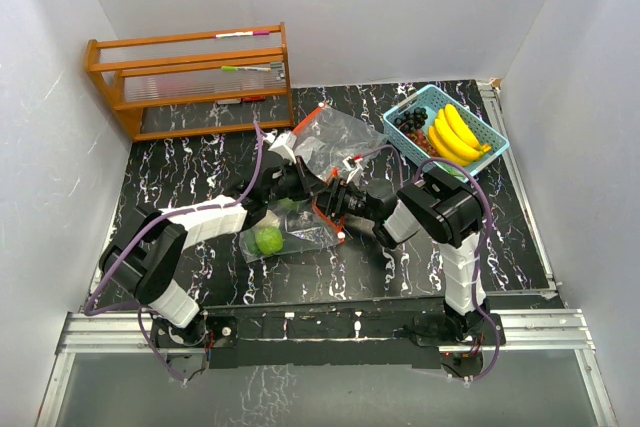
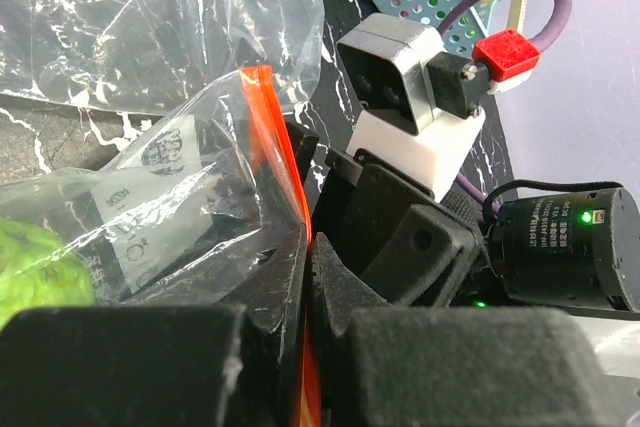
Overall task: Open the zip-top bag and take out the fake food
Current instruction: Pick up the fake vegetable from the zipper food storage bag, then place the fake vegetable in the bin, then pick up the fake vegetable from the zipper food storage bag.
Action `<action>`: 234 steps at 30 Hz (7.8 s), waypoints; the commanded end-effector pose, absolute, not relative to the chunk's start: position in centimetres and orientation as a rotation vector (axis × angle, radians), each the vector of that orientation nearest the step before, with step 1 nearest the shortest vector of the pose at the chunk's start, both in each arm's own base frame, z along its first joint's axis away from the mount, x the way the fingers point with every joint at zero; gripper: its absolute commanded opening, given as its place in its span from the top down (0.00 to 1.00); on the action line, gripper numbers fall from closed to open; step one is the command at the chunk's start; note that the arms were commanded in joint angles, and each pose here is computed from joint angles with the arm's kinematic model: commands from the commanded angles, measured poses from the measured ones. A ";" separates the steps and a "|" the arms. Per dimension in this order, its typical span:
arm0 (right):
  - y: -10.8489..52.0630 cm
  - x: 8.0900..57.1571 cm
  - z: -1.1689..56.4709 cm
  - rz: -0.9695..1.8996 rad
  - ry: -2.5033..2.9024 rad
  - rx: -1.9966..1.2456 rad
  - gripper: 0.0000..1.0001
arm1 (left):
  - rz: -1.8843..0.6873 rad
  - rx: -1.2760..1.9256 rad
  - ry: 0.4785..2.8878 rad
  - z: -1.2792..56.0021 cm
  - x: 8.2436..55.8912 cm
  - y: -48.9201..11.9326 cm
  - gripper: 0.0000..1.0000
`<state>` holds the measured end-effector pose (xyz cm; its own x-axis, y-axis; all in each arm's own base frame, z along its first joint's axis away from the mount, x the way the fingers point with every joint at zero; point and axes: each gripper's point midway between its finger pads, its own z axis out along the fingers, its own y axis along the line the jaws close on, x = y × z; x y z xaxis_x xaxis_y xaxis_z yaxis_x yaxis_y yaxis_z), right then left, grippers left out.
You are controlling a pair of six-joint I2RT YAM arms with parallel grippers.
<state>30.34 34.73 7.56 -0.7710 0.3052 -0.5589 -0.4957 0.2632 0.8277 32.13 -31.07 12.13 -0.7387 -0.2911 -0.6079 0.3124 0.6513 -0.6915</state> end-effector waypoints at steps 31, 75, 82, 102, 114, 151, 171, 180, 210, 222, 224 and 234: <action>38.6 34.5 12.7 1.383 1.518 -0.426 0.90 | -1.232 0.067 2.052 16.7 31.6 -33.6 1.00; 45.7 40.7 5.9 1.048 1.741 -0.499 0.39 | -1.335 0.124 2.070 17.1 29.9 -35.5 1.00; 44.6 39.0 6.5 1.100 1.769 -0.484 0.50 | -1.259 0.062 2.052 17.5 31.4 -33.7 1.00; 34.7 37.0 12.5 1.371 1.785 -0.248 0.65 | -1.137 -0.050 2.052 15.8 34.0 -27.8 1.00; 30.6 36.0 19.1 1.424 1.676 -0.280 0.65 | -1.170 -0.099 2.104 12.0 34.3 -28.7 1.00; -1.5 48.1 15.0 0.153 1.851 0.370 0.87 | -1.231 -0.060 2.118 11.7 33.5 -29.8 1.00; -0.5 47.1 17.7 0.172 1.790 0.251 0.02 | -1.255 -0.035 2.121 11.9 33.3 -30.6 1.00; 9.4 45.3 21.6 0.437 1.737 0.018 0.19 | -1.270 -0.031 2.103 12.4 33.3 -30.9 1.00; 34.0 32.4 10.8 1.565 1.856 -0.265 0.83 | -1.410 -0.039 1.984 16.7 32.6 -34.2 1.00; 34.1 33.7 8.7 1.519 1.915 -0.208 0.83 | -1.144 -0.078 2.037 17.3 33.3 -27.4 0.03; 33.9 34.0 8.6 1.490 1.929 -0.201 0.83 | -1.111 -0.156 2.027 17.1 33.9 -24.6 0.06; 33.8 34.2 8.1 1.429 1.940 -0.261 0.83 | -0.675 -0.391 2.043 13.6 32.7 -14.1 0.22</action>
